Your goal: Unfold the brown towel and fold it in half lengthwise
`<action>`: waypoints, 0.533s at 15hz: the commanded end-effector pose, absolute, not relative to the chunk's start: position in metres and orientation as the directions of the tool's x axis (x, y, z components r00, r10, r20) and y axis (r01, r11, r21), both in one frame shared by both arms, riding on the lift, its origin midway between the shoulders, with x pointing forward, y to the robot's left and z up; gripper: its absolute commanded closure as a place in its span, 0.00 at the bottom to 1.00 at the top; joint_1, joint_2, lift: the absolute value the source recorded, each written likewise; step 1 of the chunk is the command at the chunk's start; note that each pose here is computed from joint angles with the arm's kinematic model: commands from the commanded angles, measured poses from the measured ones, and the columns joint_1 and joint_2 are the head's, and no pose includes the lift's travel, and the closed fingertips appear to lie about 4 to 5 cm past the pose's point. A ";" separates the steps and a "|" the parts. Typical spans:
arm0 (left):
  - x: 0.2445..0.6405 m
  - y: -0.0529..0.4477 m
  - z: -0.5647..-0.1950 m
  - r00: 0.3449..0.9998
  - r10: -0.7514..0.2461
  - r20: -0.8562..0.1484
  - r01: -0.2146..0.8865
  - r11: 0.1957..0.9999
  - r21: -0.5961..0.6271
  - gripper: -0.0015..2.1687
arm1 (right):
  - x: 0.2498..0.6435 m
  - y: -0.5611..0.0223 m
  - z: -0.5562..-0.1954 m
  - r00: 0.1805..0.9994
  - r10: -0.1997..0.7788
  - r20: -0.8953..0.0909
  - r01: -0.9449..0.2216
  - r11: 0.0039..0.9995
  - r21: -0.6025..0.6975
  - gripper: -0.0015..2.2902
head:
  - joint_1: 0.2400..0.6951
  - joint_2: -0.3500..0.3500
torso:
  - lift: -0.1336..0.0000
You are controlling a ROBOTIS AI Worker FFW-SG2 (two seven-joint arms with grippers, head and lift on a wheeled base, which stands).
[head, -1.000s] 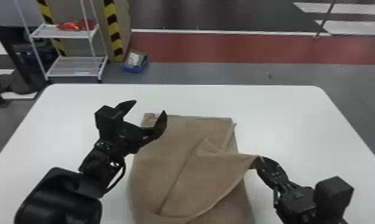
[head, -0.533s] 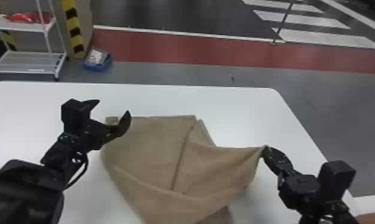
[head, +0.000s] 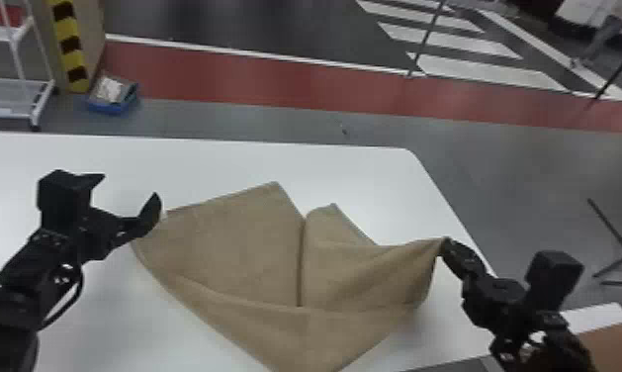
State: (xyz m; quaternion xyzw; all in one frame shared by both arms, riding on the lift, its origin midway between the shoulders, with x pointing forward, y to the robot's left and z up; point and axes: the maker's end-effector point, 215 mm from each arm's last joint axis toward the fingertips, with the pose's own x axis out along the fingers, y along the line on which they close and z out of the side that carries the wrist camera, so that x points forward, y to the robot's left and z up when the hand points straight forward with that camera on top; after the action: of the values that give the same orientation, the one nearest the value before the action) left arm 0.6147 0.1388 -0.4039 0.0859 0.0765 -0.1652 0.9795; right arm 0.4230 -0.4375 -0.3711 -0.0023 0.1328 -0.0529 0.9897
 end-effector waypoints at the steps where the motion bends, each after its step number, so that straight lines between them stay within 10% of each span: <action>1: 0.609 0.150 -0.434 0.911 -0.298 -0.286 0.343 0.932 0.122 0.04 | 0.428 -0.433 -0.372 0.962 -0.100 -0.254 0.102 0.995 -0.006 0.57 | 1.00 0.06 | 0.07; 8: 0.581 0.166 -0.441 0.858 -0.408 -0.312 0.418 0.908 -0.037 0.16 | 0.431 -0.418 -0.382 0.960 -0.065 -0.273 0.070 0.997 0.010 0.57 | 1.00 0.10 | 0.07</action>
State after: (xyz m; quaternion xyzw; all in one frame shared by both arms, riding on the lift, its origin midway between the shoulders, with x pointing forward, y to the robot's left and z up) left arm 0.5821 0.1644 -0.4418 0.0266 0.1582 -0.2126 0.9639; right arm 0.4302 -0.4225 -0.3801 0.0096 0.1363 -0.0378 0.9899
